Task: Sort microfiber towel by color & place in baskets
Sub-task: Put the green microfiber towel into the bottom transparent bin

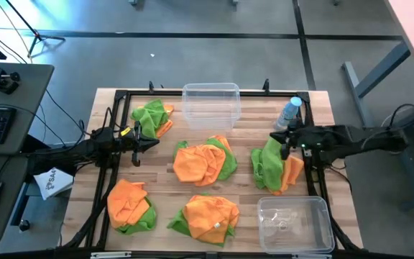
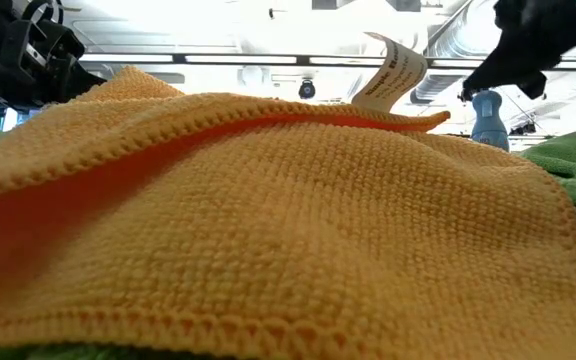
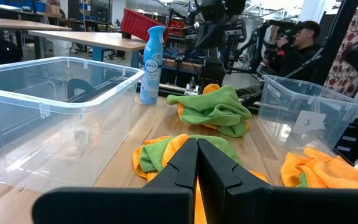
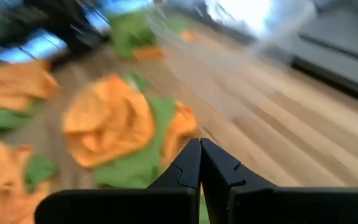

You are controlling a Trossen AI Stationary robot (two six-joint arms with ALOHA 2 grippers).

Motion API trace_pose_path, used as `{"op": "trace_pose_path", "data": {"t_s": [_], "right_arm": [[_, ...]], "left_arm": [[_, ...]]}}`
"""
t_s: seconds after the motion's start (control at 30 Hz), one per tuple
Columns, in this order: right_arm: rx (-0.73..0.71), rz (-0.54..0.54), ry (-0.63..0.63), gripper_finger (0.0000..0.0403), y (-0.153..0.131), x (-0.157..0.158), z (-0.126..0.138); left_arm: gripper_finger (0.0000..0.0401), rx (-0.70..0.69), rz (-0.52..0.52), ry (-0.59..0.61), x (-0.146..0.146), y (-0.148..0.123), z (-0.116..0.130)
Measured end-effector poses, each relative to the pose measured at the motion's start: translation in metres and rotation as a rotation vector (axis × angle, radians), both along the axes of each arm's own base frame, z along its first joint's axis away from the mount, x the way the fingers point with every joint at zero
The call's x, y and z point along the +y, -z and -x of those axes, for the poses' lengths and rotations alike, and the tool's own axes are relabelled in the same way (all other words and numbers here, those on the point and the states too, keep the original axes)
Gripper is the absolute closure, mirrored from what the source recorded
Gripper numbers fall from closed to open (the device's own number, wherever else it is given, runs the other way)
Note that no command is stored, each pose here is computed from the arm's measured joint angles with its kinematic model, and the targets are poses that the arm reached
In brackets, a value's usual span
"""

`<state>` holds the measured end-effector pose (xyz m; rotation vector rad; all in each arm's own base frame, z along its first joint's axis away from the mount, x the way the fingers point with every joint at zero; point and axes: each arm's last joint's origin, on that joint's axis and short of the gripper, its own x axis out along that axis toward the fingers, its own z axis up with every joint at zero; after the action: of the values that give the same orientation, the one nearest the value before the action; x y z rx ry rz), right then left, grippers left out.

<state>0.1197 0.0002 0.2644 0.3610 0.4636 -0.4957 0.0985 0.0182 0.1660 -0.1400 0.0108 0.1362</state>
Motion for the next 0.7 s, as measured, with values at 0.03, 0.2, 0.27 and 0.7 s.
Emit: {"op": "trace_pose_path", "data": {"t_s": [0.03, 0.2, 0.27, 0.7], "right_arm": [[0.044, -0.022, 0.033, 0.0403, -0.003, 0.000, -0.005], [0.210, -0.127, 0.168, 0.0403, -0.023, 0.003, -0.029], [0.267, -0.148, 0.213, 0.0403, -0.032, 0.004, -0.040], [0.544, -0.404, 0.598, 0.0403, -0.055, 0.013, -0.092]], "left_arm": [[0.0401, 0.000, 0.000, 0.000, 0.000, 0.000, 0.000], [0.0401, 0.000, 0.000, 0.000, 0.000, 0.000, 0.000], [0.0401, 0.000, 0.000, 0.000, 0.000, 0.000, 0.000], [0.0401, 0.000, 0.000, 0.000, 0.000, 0.000, 0.000]]}}
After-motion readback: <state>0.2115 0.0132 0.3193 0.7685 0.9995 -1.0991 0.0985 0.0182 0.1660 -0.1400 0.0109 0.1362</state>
